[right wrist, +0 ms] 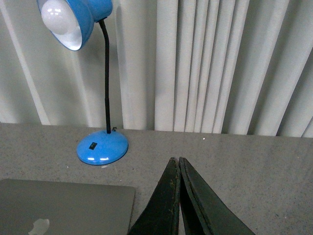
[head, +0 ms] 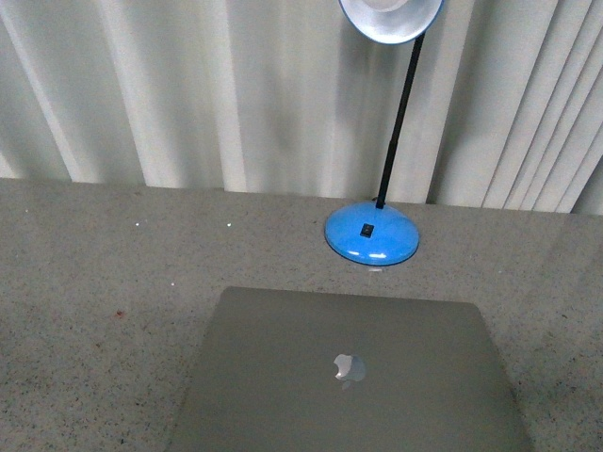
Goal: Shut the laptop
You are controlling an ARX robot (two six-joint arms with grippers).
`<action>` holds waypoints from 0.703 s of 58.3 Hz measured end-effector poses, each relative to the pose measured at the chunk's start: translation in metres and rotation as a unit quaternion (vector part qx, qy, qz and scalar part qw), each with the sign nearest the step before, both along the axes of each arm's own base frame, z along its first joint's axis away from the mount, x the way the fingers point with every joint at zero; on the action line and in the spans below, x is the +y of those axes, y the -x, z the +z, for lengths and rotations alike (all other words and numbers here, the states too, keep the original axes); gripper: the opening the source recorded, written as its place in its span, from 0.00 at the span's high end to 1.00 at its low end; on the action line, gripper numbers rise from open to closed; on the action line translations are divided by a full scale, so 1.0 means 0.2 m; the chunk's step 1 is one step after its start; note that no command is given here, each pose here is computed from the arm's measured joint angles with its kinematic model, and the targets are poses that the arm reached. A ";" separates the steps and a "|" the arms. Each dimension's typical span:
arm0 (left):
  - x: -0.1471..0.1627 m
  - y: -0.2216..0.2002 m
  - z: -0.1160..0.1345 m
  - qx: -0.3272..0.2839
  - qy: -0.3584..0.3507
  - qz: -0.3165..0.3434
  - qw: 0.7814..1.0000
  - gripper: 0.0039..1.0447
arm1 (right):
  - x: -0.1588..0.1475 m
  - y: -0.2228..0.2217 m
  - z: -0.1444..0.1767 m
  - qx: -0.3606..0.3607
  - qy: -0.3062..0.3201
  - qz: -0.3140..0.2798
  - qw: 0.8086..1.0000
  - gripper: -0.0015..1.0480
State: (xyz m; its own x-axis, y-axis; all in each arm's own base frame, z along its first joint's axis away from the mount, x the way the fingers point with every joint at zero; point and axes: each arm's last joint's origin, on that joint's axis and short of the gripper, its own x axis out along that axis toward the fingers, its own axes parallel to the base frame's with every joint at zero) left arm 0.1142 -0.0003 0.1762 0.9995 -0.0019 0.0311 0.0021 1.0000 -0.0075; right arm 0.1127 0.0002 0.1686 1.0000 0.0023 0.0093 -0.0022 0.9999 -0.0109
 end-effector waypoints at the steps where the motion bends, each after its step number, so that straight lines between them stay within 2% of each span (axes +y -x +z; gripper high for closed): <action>1: 0.00 0.00 0.00 0.000 0.000 0.000 1.000 0.97 | 0.00 0.00 0.00 0.000 0.000 0.000 1.000 0.97; 20: 0.00 0.04 0.00 0.000 0.000 0.000 1.000 0.97 | 0.00 0.06 -0.03 0.018 0.000 0.001 1.000 0.97; 24: 0.00 0.07 -0.03 0.019 0.000 0.000 1.000 0.97 | 0.00 0.07 -0.01 0.002 0.000 0.000 1.000 0.97; 29: 0.00 0.09 -0.02 0.001 0.000 0.000 1.000 0.97 | 0.00 0.08 -0.02 0.003 0.000 0.000 1.000 0.97; 39: 0.00 0.09 -0.02 0.004 0.000 0.000 1.000 0.97 | 0.00 0.08 -0.02 0.003 0.000 0.000 1.000 0.97; 41: 0.00 0.09 -0.02 0.004 0.000 0.000 1.000 0.96 | 0.00 0.08 -0.02 0.003 0.000 0.000 1.000 0.94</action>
State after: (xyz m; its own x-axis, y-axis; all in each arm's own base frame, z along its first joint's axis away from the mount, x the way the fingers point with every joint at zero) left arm 0.0962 -0.0002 0.1724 0.9997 -0.0023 0.0238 0.0025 1.0000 -0.0074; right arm 0.0976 0.0002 0.1654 1.0000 0.0031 0.0032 -0.0030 0.9999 -0.0109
